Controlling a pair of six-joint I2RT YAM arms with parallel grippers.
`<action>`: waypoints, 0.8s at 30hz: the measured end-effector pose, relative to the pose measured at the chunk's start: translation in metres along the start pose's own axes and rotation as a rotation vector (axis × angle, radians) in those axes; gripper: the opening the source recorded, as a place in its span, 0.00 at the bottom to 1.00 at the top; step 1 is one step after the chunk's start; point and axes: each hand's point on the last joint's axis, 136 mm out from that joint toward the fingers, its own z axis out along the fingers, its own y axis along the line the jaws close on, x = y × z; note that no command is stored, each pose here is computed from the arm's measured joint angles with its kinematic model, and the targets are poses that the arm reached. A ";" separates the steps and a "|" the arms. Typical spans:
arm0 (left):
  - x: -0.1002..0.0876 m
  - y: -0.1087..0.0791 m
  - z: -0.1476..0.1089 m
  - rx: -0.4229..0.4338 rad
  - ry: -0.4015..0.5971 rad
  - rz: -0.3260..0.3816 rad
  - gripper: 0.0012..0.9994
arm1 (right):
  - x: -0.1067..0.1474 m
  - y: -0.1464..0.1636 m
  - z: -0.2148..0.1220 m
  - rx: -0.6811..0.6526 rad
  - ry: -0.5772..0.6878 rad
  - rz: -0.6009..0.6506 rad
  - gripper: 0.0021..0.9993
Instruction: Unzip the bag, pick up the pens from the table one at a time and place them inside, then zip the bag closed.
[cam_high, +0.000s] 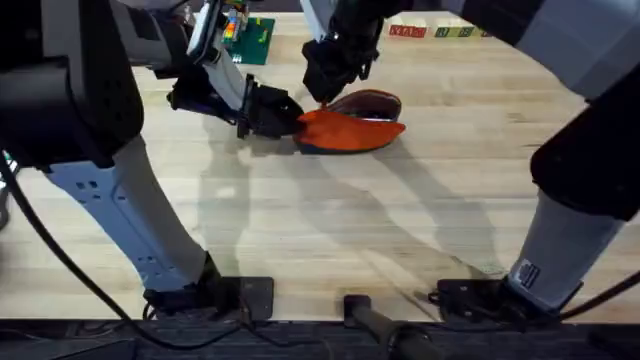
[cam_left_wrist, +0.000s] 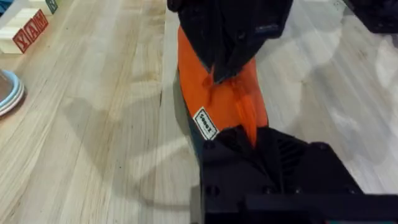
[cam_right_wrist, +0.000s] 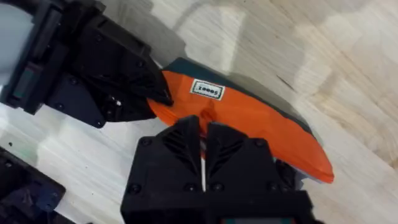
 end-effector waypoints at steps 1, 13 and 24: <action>0.000 0.000 0.000 0.000 -0.001 0.000 0.04 | 0.001 -0.002 0.000 -0.002 0.002 0.005 0.03; -0.001 0.001 0.000 -0.005 -0.009 0.001 0.04 | 0.001 -0.020 -0.003 -0.017 0.005 0.050 0.03; 0.001 -0.001 0.000 0.004 0.004 -0.004 0.04 | 0.000 -0.075 -0.010 0.078 -0.013 0.115 0.03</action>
